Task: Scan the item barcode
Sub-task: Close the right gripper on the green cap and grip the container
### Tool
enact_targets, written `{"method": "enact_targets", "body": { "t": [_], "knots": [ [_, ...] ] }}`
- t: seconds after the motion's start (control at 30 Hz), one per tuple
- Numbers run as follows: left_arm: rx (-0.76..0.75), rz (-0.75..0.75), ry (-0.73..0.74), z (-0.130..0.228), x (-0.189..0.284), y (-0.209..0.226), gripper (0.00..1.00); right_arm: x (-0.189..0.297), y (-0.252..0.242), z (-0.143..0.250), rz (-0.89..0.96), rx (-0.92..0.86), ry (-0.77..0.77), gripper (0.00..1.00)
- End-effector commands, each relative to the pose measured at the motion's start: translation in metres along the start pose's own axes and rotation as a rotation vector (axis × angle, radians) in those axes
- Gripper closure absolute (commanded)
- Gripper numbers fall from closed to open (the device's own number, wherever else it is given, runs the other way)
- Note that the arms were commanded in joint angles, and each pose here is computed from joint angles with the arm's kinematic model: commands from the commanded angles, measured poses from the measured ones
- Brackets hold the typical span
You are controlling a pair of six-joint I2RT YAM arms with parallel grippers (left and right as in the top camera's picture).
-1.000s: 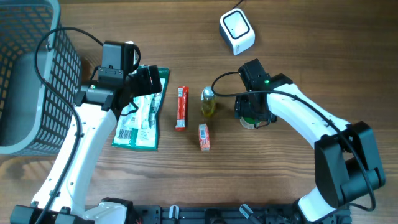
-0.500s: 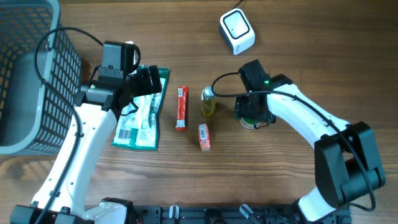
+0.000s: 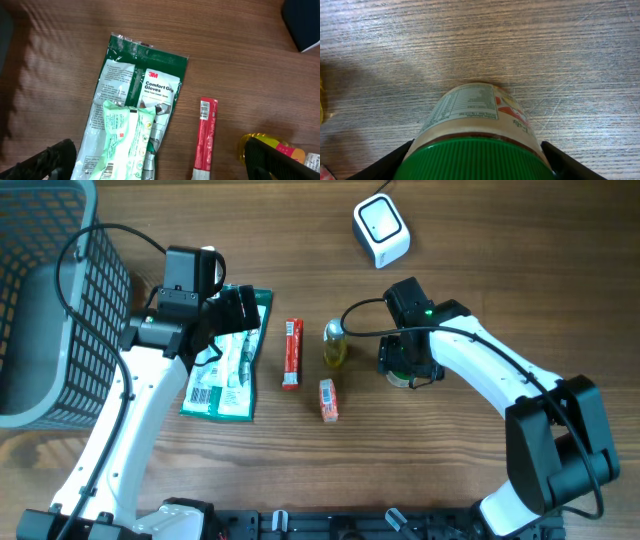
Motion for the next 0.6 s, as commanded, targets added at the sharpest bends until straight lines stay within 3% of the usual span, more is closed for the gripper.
{"method": "enact_targets", "body": {
  "t": [0.0, 0.57],
  "knots": [
    [0.005, 0.005, -0.002, -0.0015, -0.0001, 0.0012, 0.0, -0.0014, -0.0027, 0.0027, -0.001, -0.017, 0.012, 0.23],
    [0.005, 0.004, -0.002, -0.0014, -0.0001, 0.0012, 0.0, -0.0033, -0.0036, 0.0041, 0.002, -0.024, 0.015, 0.23]
  ]
}}
Point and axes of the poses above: each gripper's point midway between its finger pads, its own x axis back along the fingers, its own y axis along the line the jaws close on, z = x × y, the point moved 7 cm from there along x, back along the fingers, and after that the axes turned 4 degrees about -x, right-handed, at the moved point
